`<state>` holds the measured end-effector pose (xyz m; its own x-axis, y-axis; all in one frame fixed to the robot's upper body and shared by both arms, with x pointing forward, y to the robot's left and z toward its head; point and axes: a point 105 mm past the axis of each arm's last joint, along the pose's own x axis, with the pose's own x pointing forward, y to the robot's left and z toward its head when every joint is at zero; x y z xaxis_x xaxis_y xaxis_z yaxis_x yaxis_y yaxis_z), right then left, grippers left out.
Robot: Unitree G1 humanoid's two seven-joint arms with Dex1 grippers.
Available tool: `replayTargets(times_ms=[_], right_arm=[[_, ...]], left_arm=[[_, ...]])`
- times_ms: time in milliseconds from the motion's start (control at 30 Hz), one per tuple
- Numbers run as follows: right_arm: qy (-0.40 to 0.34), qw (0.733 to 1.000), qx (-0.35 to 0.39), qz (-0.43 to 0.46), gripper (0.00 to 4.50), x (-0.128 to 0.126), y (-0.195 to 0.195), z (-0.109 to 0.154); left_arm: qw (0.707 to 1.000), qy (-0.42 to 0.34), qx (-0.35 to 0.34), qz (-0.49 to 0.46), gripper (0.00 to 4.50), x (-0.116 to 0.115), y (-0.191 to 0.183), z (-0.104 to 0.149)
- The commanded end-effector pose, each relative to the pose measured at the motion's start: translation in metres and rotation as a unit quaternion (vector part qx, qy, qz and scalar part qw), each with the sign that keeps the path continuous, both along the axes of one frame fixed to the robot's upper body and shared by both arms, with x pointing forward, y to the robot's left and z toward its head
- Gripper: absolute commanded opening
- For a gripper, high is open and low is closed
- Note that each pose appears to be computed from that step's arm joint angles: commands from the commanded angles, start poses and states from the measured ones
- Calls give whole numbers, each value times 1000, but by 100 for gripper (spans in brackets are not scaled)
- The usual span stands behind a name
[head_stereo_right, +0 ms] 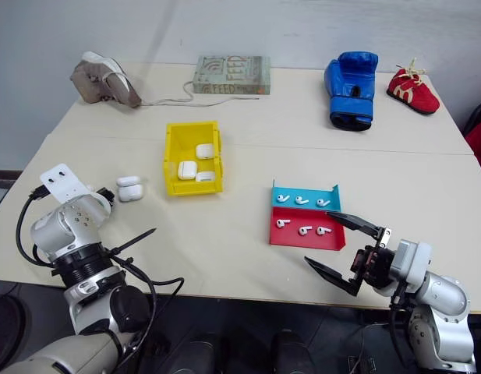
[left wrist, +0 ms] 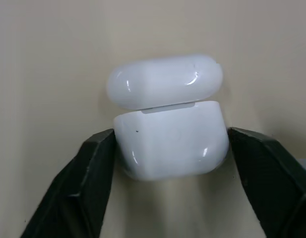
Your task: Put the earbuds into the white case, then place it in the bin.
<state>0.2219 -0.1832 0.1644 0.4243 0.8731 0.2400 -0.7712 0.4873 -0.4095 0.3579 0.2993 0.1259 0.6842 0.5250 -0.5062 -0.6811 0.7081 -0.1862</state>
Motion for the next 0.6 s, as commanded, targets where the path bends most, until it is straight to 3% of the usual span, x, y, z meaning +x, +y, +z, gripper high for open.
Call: replayTargets(times_ms=[33, 233, 300, 367, 433, 500, 533, 600], right_arm=[[-9, 1000, -4, 0, 450, -2, 0, 4], [-3, 1000, -5, -8, 450, -3, -6, -3], [-2, 1000, -7, -9, 450, -4, -7, -4], [0, 1000, -11, -16, 450, -4, -13, -7], [2, 1000, -15, -27, 450, -4, -22, -9], [6, 999, -23, -39, 450, -5, -32, -12], [9, 999, -28, -45, 450, -5, -37, -13], [24, 997, -47, -60, 450, -10, -51, -18]], left_arm=[[1000, -11, 6, 6, 278, -1, 2, 4], [999, -21, 38, 25, 278, -27, 18, 9], [995, -83, 60, 2, 278, -30, 25, 25], [978, -166, 98, -82, 278, -34, 27, 50], [944, -226, 141, -196, 278, -38, 15, 69], [891, -285, 151, -319, 278, -45, -7, 83], [856, -313, 150, -383, 278, -51, -22, 89], [748, -362, 169, -530, 278, -70, -63, 102]])
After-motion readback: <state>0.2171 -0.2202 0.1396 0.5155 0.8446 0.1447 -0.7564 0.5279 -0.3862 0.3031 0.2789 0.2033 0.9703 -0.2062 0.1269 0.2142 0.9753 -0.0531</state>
